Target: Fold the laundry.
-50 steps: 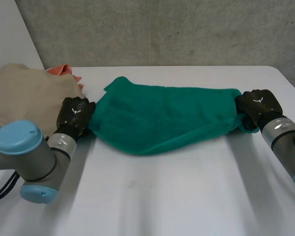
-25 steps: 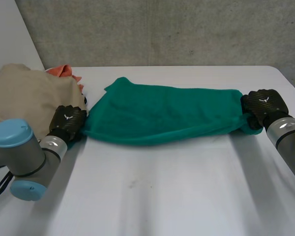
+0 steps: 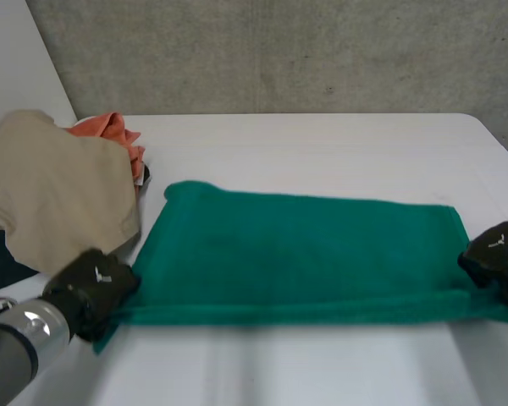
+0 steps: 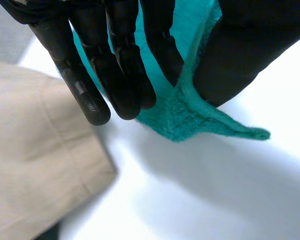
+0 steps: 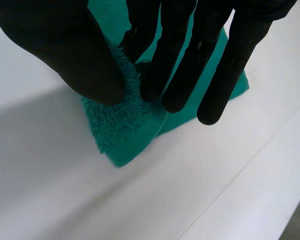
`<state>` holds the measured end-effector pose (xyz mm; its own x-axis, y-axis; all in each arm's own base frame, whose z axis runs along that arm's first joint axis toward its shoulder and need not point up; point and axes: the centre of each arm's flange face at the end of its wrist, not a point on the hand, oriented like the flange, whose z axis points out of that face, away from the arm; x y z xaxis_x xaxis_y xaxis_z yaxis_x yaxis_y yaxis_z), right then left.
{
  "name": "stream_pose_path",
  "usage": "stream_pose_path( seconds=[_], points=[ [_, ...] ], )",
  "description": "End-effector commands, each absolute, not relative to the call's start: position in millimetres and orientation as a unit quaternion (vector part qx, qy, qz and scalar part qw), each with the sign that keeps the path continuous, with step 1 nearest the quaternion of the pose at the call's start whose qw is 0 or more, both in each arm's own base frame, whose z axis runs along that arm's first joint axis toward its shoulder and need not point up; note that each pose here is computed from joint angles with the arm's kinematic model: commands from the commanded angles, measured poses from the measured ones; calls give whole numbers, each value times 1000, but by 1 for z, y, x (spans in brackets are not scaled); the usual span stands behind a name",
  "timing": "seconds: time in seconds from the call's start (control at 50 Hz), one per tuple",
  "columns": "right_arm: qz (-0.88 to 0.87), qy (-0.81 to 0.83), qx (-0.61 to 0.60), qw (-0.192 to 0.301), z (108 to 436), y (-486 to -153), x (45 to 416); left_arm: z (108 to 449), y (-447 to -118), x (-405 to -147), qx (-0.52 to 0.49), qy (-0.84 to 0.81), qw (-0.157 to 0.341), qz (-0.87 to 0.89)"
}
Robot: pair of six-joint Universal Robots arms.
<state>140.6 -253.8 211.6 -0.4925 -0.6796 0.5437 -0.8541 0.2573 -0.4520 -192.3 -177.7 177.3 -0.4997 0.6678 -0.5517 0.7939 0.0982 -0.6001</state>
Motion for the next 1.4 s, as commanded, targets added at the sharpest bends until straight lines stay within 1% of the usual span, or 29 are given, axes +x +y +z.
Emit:
stream_pose_path(
  seconds=[0.02,0.16,0.18,0.24,0.26,0.28,0.3,0.32,0.36,0.38,0.42,0.44,0.52,0.62,0.78,0.8,0.86,0.88,0.9,0.94,1.0,1.06,1.1,1.16,1.22,1.24,1.32,1.36,1.4],
  points=[
    [385,-776,482,127,204,-261,143,173,-202,-205,506,692,93,-507],
    [482,-756,413,159,206,-305,142,175,-257,-238,485,594,130,-629],
    [497,-752,401,164,208,-314,142,177,-273,-247,476,567,138,-657],
    [567,-720,353,189,232,-345,144,193,-304,-259,449,520,157,-709],
    [593,-704,338,197,245,-354,147,215,-326,-268,422,479,173,-750],
    [652,-664,302,207,274,-369,155,228,-337,-272,406,457,179,-770],
    [682,-641,283,210,290,-375,159,243,-348,-276,389,434,186,-791],
    [738,-592,243,213,321,-385,164,283,-364,-286,348,382,192,-834],
    [794,-535,201,209,352,-391,169,325,-373,-297,291,332,181,-879],
    [841,-475,160,203,378,-395,169,339,-376,-298,269,321,173,-892],
    [868,-436,136,194,392,-395,172,369,-379,-296,218,306,148,-915],
    [879,-417,129,191,397,-395,172,390,-382,-288,167,302,119,-931],
    [892,-395,126,178,398,-392,181,409,-390,-269,89,308,62,-945],
    [877,-427,140,171,375,-396,185,384,-394,-269,107,340,47,-933],
    [809,-535,186,154,304,-407,190,299,-387,-281,197,425,19,-883],
    [799,-549,193,150,295,-407,191,279,-383,-281,213,446,14,-869],
    [749,-607,230,133,252,-406,195,244,-375,-281,239,482,5,-843],
    [735,-621,240,130,241,-405,195,219,-368,-280,255,508,1,-823],
    [706,-648,256,126,220,-402,195,210,-366,-279,260,518,0,-815],
    [681,-670,269,125,204,-398,195,183,-354,-277,279,546,-3,-790],
    [636,-703,291,129,185,-389,190,164,-339,-276,301,567,0,-767],
    [583,-734,324,128,170,-372,187,140,-310,-275,343,594,13,-728],
    [547,-751,347,128,164,-359,185,134,-284,-268,385,609,33,-692],
    [481,-772,393,136,168,-332,178,143,-248,-254,452,617,78,-639],
    [414,-788,428,155,180,-304,155,147,-219,-242,501,625,99,-590],
    [402,-789,437,161,184,-297,149,149,-200,-234,528,637,102,-552],
    [361,-773,486,190,196,-272,129,156,-163,-219,562,679,87,-464],
    [360,-760,504,196,196,-267,127,159,-155,-217,570,689,74,-442],
    [368,-760,499,194,195,-268,128,166,-162,-222,565,680,76,-462]
  ],
)
